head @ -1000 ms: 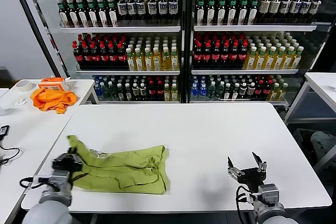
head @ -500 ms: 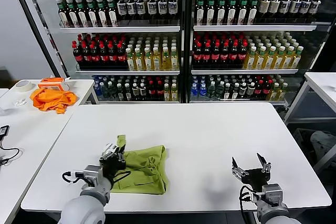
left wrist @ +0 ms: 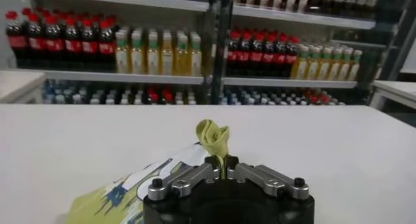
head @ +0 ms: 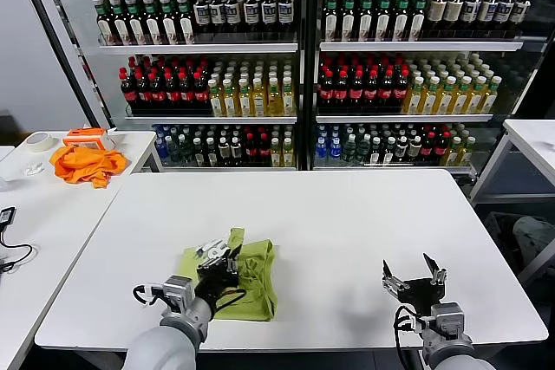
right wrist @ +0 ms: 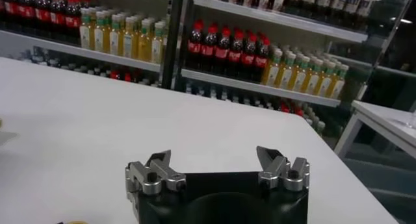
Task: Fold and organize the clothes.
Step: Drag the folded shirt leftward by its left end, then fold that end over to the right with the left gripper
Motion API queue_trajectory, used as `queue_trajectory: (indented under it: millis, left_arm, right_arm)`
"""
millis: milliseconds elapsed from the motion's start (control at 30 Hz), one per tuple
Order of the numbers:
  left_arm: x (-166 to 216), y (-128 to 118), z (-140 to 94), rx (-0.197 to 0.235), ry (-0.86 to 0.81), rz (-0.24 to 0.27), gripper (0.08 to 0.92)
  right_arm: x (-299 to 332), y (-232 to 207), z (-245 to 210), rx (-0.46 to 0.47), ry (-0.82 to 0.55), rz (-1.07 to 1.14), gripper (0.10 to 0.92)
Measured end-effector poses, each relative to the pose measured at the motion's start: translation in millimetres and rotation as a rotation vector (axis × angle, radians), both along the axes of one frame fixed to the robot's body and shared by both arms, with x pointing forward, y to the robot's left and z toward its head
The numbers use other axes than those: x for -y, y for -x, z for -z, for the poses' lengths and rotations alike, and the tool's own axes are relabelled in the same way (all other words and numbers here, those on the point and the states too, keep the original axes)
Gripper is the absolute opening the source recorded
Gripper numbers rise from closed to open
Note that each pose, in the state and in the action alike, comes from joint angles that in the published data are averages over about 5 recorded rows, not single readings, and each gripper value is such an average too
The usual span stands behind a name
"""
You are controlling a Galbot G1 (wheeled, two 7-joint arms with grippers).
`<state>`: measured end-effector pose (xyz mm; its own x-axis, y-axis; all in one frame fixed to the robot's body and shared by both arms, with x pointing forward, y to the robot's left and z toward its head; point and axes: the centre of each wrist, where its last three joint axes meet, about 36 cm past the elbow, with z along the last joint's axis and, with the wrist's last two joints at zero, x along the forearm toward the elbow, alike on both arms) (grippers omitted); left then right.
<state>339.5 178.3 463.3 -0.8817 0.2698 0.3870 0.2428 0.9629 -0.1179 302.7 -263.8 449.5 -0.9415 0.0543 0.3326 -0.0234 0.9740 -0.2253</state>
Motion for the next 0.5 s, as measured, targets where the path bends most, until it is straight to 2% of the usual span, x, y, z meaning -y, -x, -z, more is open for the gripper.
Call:
queue_trajectory:
  millis: [233,333,500]
  left_arm:
    - [11,-4,7,-0.013,0.014,0.023,0.117]
    - [16,-6,10,-0.013,0.032,0.029,0.177]
    - [20,-11,13,0.009,0.063,0.022,0.332]
  right_arm:
    - [0,-1,2,-0.003,0.0,0.0,0.823]
    - [0,-1,2,-0.002,0.001,-0.001,0.823]
    - [0,-1,-1,0.004,0.002,-0.006,0.823]
